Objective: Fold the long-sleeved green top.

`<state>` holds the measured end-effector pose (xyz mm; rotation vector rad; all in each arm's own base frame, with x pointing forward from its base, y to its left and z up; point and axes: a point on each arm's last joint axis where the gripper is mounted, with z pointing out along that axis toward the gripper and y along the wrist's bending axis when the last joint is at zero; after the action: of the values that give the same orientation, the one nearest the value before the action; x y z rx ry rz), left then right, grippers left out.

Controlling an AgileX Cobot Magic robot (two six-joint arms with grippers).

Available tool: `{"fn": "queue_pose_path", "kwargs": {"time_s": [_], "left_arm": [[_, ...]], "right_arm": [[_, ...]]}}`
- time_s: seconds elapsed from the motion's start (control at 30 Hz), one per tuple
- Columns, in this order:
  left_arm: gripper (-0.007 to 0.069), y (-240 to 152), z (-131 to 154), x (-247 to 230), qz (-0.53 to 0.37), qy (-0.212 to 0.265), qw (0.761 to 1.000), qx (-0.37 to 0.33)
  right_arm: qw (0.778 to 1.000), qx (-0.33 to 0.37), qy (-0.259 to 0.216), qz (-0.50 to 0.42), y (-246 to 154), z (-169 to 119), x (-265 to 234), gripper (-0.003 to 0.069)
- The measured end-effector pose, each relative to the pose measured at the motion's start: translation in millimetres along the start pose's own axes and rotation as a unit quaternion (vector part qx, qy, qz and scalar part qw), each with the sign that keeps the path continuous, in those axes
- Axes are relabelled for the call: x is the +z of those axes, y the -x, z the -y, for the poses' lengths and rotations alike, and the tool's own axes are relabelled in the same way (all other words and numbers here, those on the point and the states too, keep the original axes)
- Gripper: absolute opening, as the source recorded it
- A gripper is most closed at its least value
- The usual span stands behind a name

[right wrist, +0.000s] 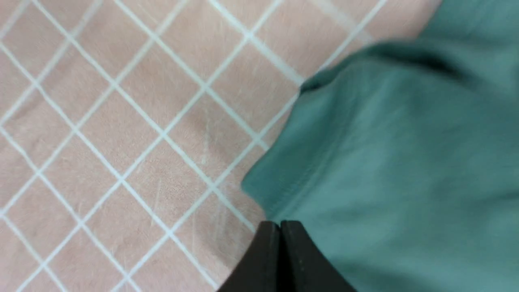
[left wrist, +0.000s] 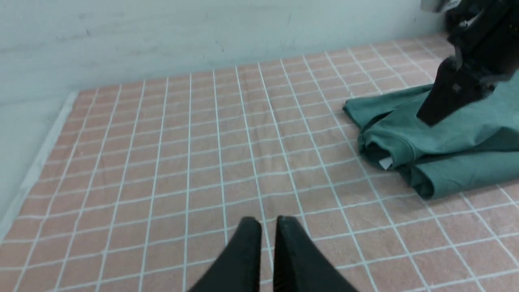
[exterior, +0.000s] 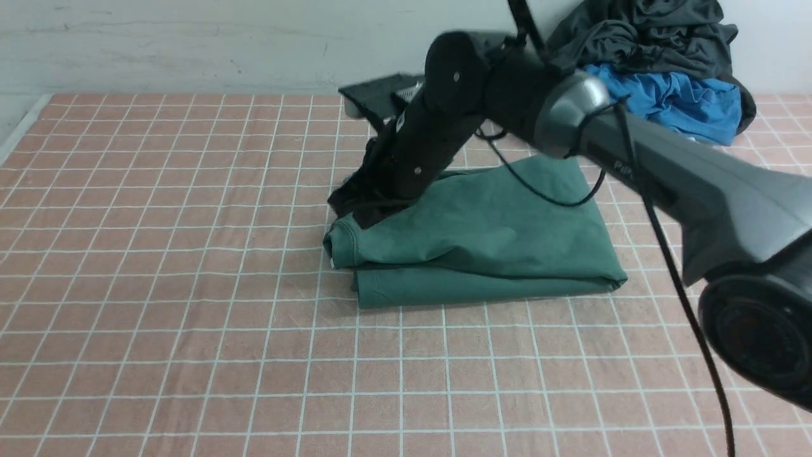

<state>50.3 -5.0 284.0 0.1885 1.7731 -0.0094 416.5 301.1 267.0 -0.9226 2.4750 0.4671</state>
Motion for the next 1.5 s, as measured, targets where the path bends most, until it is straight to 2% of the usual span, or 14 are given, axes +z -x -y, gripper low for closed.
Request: {"fn": "queue_pose_path", "kwargs": {"time_s": [0.13, 0.3, 0.43, 0.47, 0.63, 0.7, 0.77, 0.87, 1.0, 1.03, 1.1, 1.3, 1.5], "left_arm": [[0.0024, -12, 3, -14, 0.054, -0.006, 0.998, 0.017], [0.0024, -14, 3, -18, 0.092, -0.002, 0.995, 0.028], [0.0024, -12, 3, -18, 0.101, 0.0, 0.994, 0.03], [0.0024, -12, 3, -18, 0.105, 0.0, 0.994, 0.03], [0.0024, -12, 3, -18, 0.105, 0.0, 0.994, 0.03], [0.0024, -12, 3, -18, 0.105, 0.0, 0.994, 0.03], [0.0024, -12, 3, -18, 0.105, 0.0, 0.994, 0.03], [0.0023, -12, 3, -18, 0.105, 0.0, 0.994, 0.03], [0.0023, -12, 3, -18, 0.105, 0.0, 0.994, 0.03], [0.0023, -12, 3, -18, 0.105, 0.0, 0.994, 0.03], [0.0023, -12, 3, -18, 0.105, 0.0, 0.994, 0.03], [0.0023, -12, 3, -18, 0.105, 0.0, 0.994, 0.03], [0.0023, -12, 3, -18, 0.105, 0.0, 0.994, 0.03]], "right_arm": [[0.995, -0.032, -0.053, 0.073, 19, -8, -88, -0.0013], [0.987, -0.041, -0.094, 0.124, 7, -23, -179, -0.0014], [0.982, -0.051, -0.136, 0.119, -25, -28, -226, -0.0014], [0.979, -0.057, -0.161, 0.109, -50, -30, -248, -0.0014], [0.972, -0.046, -0.211, 0.092, -124, -34, -287, -0.0014], [0.972, -0.035, -0.214, 0.088, -144, -34, -287, -0.0014], [0.967, -0.009, -0.21, 0.144, -187, -38, -289, -0.0014], [0.958, -0.004, -0.192, 0.215, -230, -43, -279, -0.0014], [0.935, -0.008, -0.159, 0.318, -288, -48, -257, -0.0014], [0.937, -0.007, -0.159, 0.311, -291, -47, -252, -0.0014], [0.918, -0.013, -0.141, 0.371, -326, -49, -238, -0.0014], [0.892, -0.023, -0.127, 0.433, -373, -49, -211, -0.0014], [0.898, -0.025, -0.123, 0.421, -406, -44, -174, -0.0014]]}}
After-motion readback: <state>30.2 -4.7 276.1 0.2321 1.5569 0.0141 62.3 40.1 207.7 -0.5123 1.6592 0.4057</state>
